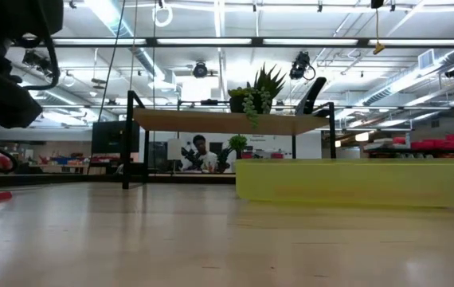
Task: Pack school essentials
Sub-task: Put the green scissors into the yellow supply box
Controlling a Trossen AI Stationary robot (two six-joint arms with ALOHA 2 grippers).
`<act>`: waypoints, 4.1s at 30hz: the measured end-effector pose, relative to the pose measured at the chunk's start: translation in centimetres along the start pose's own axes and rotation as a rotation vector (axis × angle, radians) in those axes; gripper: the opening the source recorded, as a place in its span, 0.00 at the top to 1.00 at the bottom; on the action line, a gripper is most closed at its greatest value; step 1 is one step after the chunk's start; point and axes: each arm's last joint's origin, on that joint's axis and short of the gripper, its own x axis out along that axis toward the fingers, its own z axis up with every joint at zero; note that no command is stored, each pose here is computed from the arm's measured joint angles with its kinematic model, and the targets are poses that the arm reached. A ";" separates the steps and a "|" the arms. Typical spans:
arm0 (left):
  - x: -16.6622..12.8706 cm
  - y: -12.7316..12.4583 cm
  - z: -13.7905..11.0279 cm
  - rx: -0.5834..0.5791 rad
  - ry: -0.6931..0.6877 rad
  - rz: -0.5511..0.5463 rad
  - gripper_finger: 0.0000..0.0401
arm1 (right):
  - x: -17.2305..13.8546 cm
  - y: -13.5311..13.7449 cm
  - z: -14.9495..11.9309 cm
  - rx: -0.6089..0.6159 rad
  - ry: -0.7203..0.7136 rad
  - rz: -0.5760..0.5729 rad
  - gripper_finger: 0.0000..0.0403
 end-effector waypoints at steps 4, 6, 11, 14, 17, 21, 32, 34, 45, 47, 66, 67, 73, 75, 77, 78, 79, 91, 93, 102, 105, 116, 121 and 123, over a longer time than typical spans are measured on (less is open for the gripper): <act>0.6 0.2 -0.3 -0.026 -0.001 0.007 0.64 | 0.0 0.0 0.0 -0.001 0.000 0.000 0.94; 0.9 0.2 -0.3 -0.034 0.000 -0.013 0.63 | 0.0 0.0 0.0 -0.001 0.000 0.000 0.94; 1.3 0.5 -0.4 -0.058 -0.014 -0.009 0.62 | 0.0 0.0 0.0 -0.001 -0.003 0.000 0.94; 1.3 0.4 -0.3 -0.057 -0.030 -0.014 0.64 | 0.0 0.0 0.1 0.000 -0.005 0.001 0.94; 1.4 0.4 -0.2 -0.058 -0.045 -0.011 0.66 | 0.0 0.0 0.1 0.000 -0.009 -0.012 0.94; 2.1 0.1 -0.3 -0.041 -0.050 0.006 0.68 | 0.0 0.0 0.1 0.000 -0.010 -0.017 0.94; 3.0 0.0 -0.4 -0.016 -0.077 0.048 0.61 | 0.0 -0.1 0.2 0.001 -0.024 -0.032 0.94; 3.0 0.0 -0.5 -0.007 -0.085 0.049 0.63 | 0.0 -0.1 0.2 0.001 -0.025 -0.038 0.94; 3.2 0.3 -1.3 0.030 -0.123 0.049 0.81 | 0.0 -0.1 0.2 0.001 -0.025 -0.038 0.94; 3.2 0.3 -1.4 0.033 -0.127 0.049 0.81 | 0.0 -0.1 0.2 0.001 -0.025 -0.038 0.94; 1.9 -0.3 -2.6 0.033 -0.196 0.025 0.84 | 0.0 -0.1 0.2 0.001 -0.025 -0.037 0.94; 1.8 -0.5 -2.8 0.035 -0.195 0.023 0.84 | 0.0 -0.1 0.2 0.001 -0.025 -0.037 0.94; 0.7 -0.9 -3.4 0.044 -0.200 0.042 0.83 | 0.0 -0.1 0.2 0.001 -0.025 -0.038 0.94; 0.3 -1.1 -3.6 0.049 -0.204 0.035 0.84 | 0.0 -0.1 0.2 0.001 -0.025 -0.038 0.94; 0.0 -1.4 -3.7 0.070 -0.212 0.023 0.84 | 0.0 -0.1 0.2 0.001 -0.024 -0.038 0.94; -0.1 -1.5 -3.8 0.081 -0.213 0.012 0.84 | 0.1 -0.1 0.2 0.001 -0.023 -0.038 0.94; -0.3 -1.7 -3.9 0.097 -0.218 0.002 0.83 | 0.1 -0.1 0.1 0.001 -0.022 -0.038 0.94; -1.5 -3.9 -3.0 0.282 -0.233 -0.124 0.82 | 0.4 -0.1 0.0 0.005 -0.009 -0.030 0.94; -1.7 -4.4 -2.4 0.301 -0.235 -0.152 0.82 | 0.4 0.0 0.0 0.008 -0.008 -0.023 0.94; -1.1 -8.0 1.2 0.391 -0.241 -0.316 0.82 | 0.2 0.0 0.2 0.033 -0.010 -0.004 0.94; -0.6 -9.8 2.1 0.423 -0.235 -0.322 0.83 | 0.0 0.2 0.9 0.032 -0.009 0.016 0.94; -2.8 -18.5 4.3 0.647 -0.290 -0.254 0.83 | -1.9 0.7 4.3 -0.065 0.048 0.025 0.94; -4.7 -21.6 6.2 0.751 -0.316 -0.217 0.82 | -2.1 0.8 4.4 -0.066 0.070 0.034 0.94; -5.4 -22.4 7.0 0.798 -0.323 -0.195 0.82 | -2.1 0.8 4.4 -0.062 0.076 0.045 0.94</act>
